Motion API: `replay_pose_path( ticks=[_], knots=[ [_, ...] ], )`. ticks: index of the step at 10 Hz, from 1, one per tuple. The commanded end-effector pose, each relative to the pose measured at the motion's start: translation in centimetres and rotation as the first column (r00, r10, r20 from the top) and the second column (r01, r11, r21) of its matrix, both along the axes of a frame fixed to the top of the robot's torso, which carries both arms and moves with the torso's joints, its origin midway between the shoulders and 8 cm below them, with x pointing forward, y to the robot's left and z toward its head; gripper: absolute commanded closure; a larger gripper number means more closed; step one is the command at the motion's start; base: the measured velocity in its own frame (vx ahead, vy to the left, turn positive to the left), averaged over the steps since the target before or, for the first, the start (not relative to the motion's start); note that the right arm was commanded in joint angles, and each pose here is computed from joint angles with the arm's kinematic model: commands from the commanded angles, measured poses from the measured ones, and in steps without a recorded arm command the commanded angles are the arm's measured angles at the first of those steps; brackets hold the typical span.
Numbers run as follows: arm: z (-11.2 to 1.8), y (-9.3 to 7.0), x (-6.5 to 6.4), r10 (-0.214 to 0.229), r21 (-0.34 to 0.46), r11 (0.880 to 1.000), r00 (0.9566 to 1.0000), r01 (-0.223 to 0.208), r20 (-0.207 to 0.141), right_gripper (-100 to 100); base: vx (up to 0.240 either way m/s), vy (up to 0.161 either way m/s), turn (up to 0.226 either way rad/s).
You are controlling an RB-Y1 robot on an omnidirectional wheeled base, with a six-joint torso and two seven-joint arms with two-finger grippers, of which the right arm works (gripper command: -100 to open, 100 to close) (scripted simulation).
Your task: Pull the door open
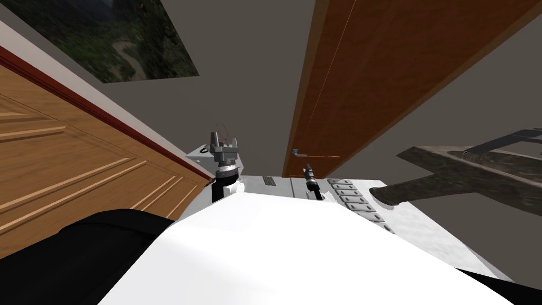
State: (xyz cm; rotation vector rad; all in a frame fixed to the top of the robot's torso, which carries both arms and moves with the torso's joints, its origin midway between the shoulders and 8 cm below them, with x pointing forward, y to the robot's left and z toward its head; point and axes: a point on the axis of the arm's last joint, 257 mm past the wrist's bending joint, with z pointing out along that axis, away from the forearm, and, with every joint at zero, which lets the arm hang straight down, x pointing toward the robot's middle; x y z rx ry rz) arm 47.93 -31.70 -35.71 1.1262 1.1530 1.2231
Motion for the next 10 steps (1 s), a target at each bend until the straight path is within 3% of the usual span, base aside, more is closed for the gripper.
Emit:
replay_pose_path(
  ticks=[1, 5, 8, 10],
  knots=[
    [-0.7, -0.2, -0.1, 0.001, 0.006, 1.0, 0.9998, -0.001, -0.018, -100, 0.07, -0.012, 0.051],
    [-3.0, -0.5, -0.4, 0.003, 0.024, 1.0, 0.9972, -0.001, -0.074, -100, 0.106, -0.017, 0.086],
    [-3.2, -0.5, -0.4, 0.003, 0.025, 1.0, 0.9967, -0.001, -0.081, -100, 0.054, -0.015, 0.025],
    [-3.3, -3.2, -0.9, -0.058, 0.024, 0.998, 0.9948, 0.06, -0.083, -100, 0.008, -0.023, 0.319]
  ],
)
